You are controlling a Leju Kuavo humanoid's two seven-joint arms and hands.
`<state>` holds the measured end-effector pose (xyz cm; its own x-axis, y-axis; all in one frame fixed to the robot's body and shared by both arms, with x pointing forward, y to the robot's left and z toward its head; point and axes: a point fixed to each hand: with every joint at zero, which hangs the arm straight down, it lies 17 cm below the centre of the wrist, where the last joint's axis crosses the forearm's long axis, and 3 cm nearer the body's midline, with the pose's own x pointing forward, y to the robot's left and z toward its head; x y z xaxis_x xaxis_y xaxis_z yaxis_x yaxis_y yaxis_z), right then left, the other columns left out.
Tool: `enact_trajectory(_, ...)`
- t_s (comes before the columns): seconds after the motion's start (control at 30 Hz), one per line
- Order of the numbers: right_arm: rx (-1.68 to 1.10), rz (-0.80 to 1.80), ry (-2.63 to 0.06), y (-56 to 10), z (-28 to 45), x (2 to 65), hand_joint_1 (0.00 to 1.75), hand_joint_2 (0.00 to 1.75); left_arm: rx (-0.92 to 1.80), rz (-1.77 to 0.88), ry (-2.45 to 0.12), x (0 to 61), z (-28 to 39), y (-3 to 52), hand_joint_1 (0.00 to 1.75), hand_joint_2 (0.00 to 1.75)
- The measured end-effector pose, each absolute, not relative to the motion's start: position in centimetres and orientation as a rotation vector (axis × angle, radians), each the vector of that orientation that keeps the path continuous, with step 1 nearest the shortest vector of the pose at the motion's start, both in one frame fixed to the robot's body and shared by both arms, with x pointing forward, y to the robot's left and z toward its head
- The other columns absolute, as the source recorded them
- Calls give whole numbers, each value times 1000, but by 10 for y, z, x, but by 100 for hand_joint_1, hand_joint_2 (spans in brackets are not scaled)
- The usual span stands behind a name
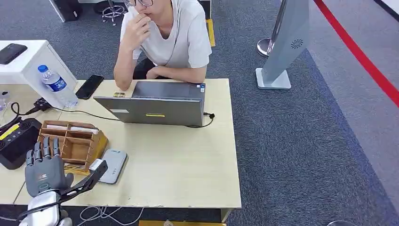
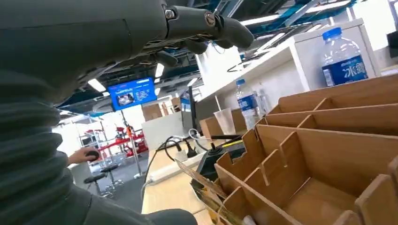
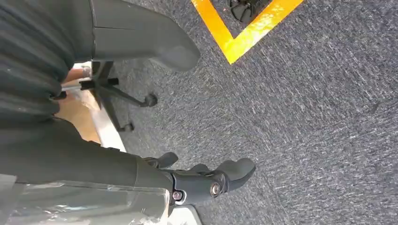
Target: Pass the card to the sensor for recognition and then transmit it.
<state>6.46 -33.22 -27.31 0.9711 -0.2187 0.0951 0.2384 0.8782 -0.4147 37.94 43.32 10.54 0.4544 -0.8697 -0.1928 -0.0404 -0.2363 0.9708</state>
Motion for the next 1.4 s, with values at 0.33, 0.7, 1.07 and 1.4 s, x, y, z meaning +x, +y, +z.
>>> enact_trajectory(0.33,-436,-222,-49,-333,-273,66,0,175,1598,-968,-783,385,90,438,0,175)
enact_trajectory(0.7,-435,-217,-51,-333,-273,67,0,175,1585,-966,-767,385,83,439,0,175)
enact_trajectory(1.07,-432,-215,-42,-332,-273,65,0,175,1595,-941,-750,382,84,448,0,175)
enact_trajectory(1.4,-433,-180,-47,-332,-273,68,0,175,1604,-907,-749,390,92,448,0,175)
